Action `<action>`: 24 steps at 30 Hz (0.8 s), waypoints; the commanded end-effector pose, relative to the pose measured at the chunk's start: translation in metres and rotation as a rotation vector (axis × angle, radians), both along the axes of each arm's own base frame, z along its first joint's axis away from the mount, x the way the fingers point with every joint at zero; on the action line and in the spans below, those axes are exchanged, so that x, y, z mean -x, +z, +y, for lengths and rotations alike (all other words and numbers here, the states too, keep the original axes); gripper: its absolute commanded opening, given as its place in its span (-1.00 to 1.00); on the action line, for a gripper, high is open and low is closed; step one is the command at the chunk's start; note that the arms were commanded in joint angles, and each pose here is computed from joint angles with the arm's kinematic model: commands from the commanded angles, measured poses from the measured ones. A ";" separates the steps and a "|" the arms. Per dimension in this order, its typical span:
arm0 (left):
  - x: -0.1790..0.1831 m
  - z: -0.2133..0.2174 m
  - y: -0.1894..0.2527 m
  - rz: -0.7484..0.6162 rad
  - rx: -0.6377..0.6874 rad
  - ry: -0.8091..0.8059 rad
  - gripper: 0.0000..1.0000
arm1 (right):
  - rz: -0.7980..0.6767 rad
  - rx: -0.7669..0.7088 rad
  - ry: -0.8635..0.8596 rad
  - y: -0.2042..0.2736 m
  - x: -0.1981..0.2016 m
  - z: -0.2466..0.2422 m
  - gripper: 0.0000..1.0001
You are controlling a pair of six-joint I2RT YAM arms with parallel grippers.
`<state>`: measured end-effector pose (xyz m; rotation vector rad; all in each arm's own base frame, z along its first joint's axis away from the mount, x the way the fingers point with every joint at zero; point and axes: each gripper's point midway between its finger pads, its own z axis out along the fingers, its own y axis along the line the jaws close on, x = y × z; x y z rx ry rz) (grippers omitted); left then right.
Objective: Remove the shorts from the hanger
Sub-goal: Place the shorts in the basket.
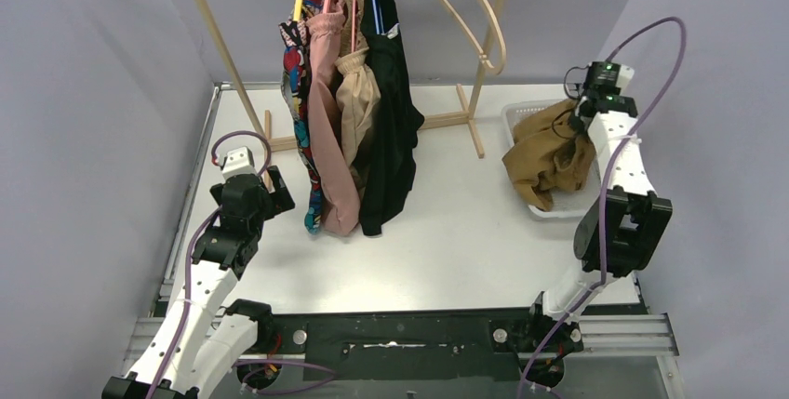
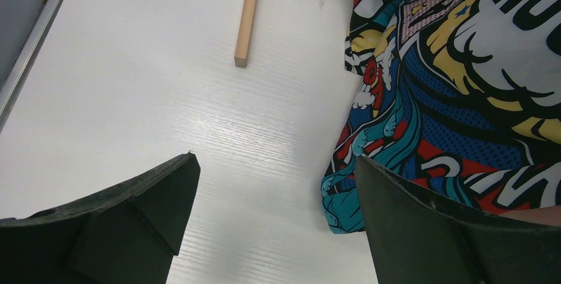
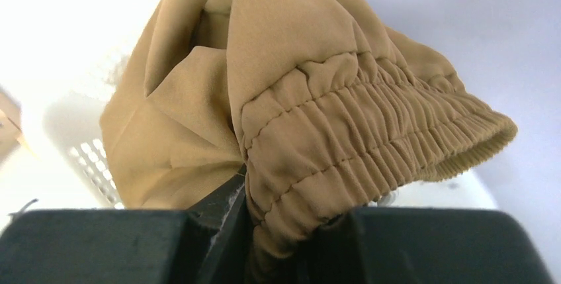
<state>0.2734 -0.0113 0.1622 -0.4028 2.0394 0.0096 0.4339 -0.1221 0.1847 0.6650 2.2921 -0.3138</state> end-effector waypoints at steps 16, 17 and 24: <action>-0.007 0.000 0.022 -0.095 0.004 -0.009 0.77 | 0.000 0.060 0.231 -0.013 -0.021 0.033 -0.98; -0.007 0.000 0.022 -0.097 0.005 -0.008 0.77 | 0.040 0.044 0.234 -0.030 -0.015 0.038 -0.98; -0.006 0.000 0.024 -0.103 0.005 -0.008 0.77 | 0.076 -0.008 0.158 -0.054 0.013 0.034 -1.00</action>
